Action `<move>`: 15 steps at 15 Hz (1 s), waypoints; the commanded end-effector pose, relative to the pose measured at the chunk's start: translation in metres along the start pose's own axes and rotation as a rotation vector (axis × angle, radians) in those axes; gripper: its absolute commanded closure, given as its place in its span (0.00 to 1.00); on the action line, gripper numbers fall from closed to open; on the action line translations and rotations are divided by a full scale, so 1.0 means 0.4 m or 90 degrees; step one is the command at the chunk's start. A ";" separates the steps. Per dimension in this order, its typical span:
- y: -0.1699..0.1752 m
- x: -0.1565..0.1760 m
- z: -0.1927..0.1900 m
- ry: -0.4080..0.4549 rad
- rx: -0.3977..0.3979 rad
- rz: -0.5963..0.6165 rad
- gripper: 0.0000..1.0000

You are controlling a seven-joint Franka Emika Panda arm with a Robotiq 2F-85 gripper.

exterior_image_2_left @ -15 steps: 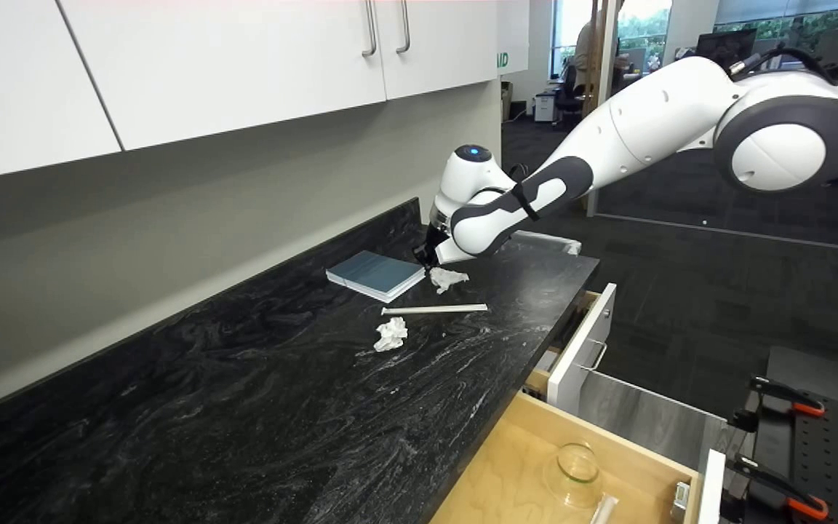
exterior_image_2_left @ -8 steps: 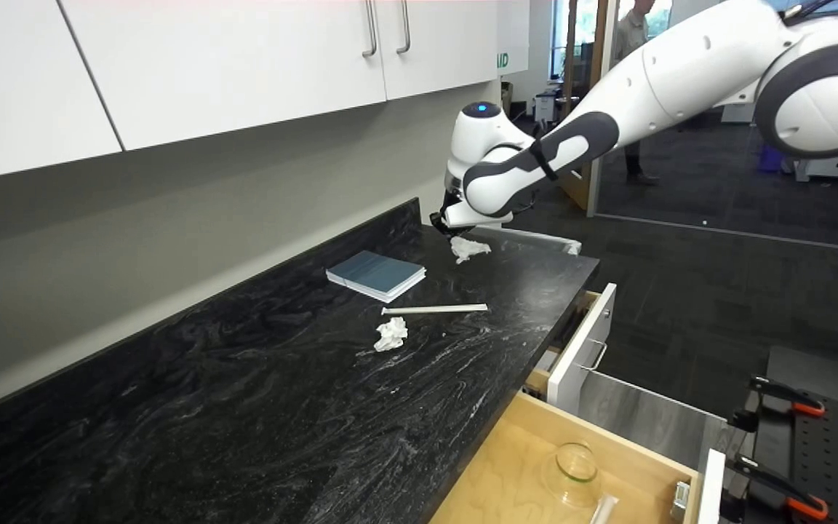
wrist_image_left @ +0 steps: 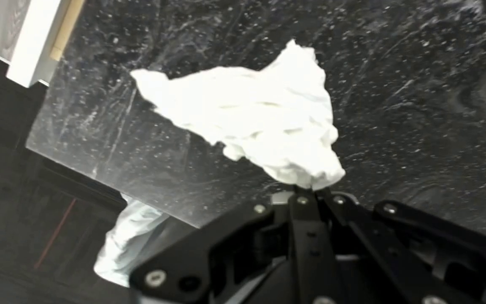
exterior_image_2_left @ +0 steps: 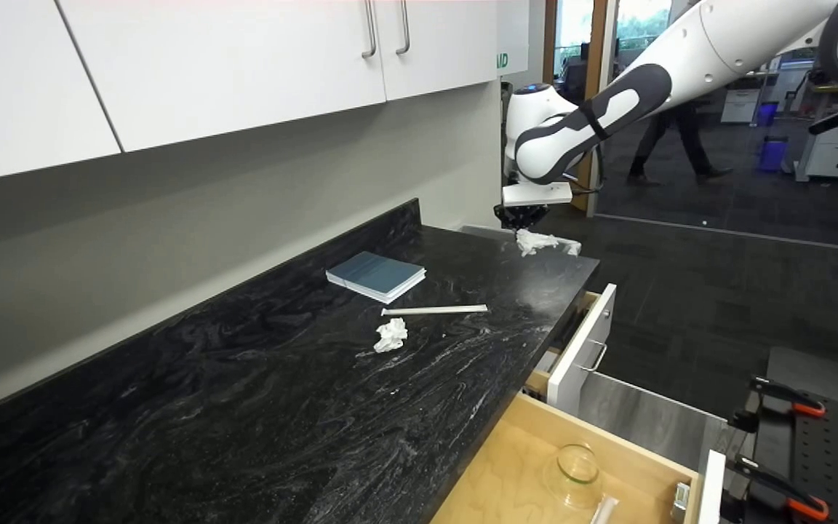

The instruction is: Pick up a piece of paper and move it slightly to the right.

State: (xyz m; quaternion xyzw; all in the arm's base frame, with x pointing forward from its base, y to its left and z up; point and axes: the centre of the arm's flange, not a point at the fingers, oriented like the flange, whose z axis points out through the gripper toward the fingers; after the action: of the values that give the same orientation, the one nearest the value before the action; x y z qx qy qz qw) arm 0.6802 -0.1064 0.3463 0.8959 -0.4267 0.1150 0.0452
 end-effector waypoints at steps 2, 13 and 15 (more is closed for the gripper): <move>0.114 0.031 0.082 0.036 0.063 0.115 0.99; 0.103 -0.020 0.022 0.113 0.133 0.097 0.34; 0.094 -0.047 -0.054 0.116 0.151 0.078 0.21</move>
State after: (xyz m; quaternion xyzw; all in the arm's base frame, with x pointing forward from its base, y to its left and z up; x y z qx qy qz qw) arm 0.6639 -0.1364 0.3207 0.8517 -0.4682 0.2349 -0.0167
